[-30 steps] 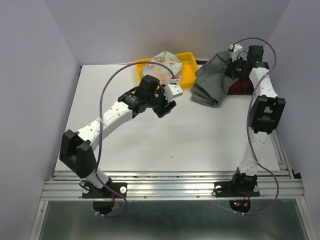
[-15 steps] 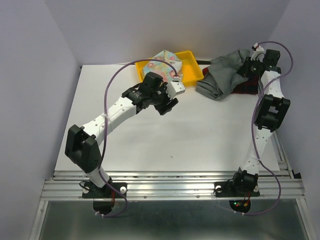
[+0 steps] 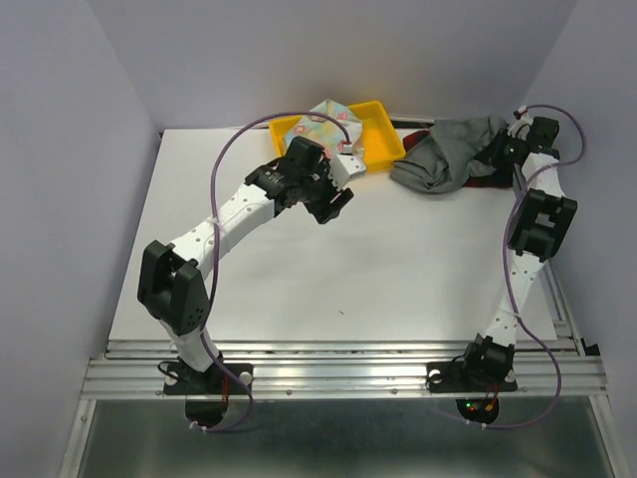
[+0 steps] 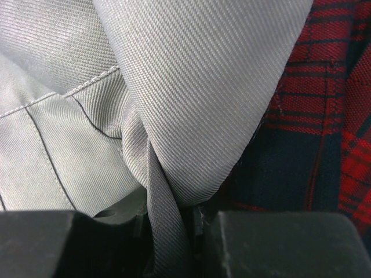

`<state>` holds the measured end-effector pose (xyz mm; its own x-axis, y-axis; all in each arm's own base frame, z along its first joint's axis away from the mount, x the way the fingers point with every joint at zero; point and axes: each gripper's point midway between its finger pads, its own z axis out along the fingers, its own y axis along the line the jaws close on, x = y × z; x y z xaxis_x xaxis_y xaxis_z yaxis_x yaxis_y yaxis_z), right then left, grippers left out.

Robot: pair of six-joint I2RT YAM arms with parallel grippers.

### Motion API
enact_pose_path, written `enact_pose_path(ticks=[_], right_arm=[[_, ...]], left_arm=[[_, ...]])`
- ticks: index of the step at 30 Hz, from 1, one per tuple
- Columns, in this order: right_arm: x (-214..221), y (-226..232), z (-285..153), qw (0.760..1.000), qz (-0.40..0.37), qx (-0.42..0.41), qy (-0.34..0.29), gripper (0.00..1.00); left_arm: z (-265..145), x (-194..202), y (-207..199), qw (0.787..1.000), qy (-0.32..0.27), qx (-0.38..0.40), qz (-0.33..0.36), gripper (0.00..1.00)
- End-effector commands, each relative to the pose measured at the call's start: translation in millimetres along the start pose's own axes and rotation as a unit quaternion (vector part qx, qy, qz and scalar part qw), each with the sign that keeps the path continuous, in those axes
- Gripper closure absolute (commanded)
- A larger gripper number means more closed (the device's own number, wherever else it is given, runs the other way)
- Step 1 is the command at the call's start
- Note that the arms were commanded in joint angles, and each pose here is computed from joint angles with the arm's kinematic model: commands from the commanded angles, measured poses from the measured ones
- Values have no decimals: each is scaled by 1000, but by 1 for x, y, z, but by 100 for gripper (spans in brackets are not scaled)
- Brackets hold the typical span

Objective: Fold and stack the skirts
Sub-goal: Neatly place the folded skirt to the corner

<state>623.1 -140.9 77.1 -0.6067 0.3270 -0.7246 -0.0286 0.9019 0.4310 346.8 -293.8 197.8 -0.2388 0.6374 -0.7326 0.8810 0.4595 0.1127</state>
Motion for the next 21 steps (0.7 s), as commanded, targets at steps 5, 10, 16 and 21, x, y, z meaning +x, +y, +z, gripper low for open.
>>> enact_pose_path(ticks=[5, 10, 16, 21], right_arm=[[-22, -24, -17, 995, 4, 95, -34, 99], [-13, -28, -21, 992, 35, 119, -29, 99], [-8, -19, -23, 995, 32, 97, -13, 22], [-32, -5, -46, 995, -5, 98, -29, 0]], left_arm=[[-16, -24, 34, 997, -44, -6, -56, 31], [-19, -27, 42, 997, -49, -3, -65, 31], [-23, -27, 49, 995, -60, -4, -85, 29], [-33, -30, 66, 990, -80, -5, -118, 28]])
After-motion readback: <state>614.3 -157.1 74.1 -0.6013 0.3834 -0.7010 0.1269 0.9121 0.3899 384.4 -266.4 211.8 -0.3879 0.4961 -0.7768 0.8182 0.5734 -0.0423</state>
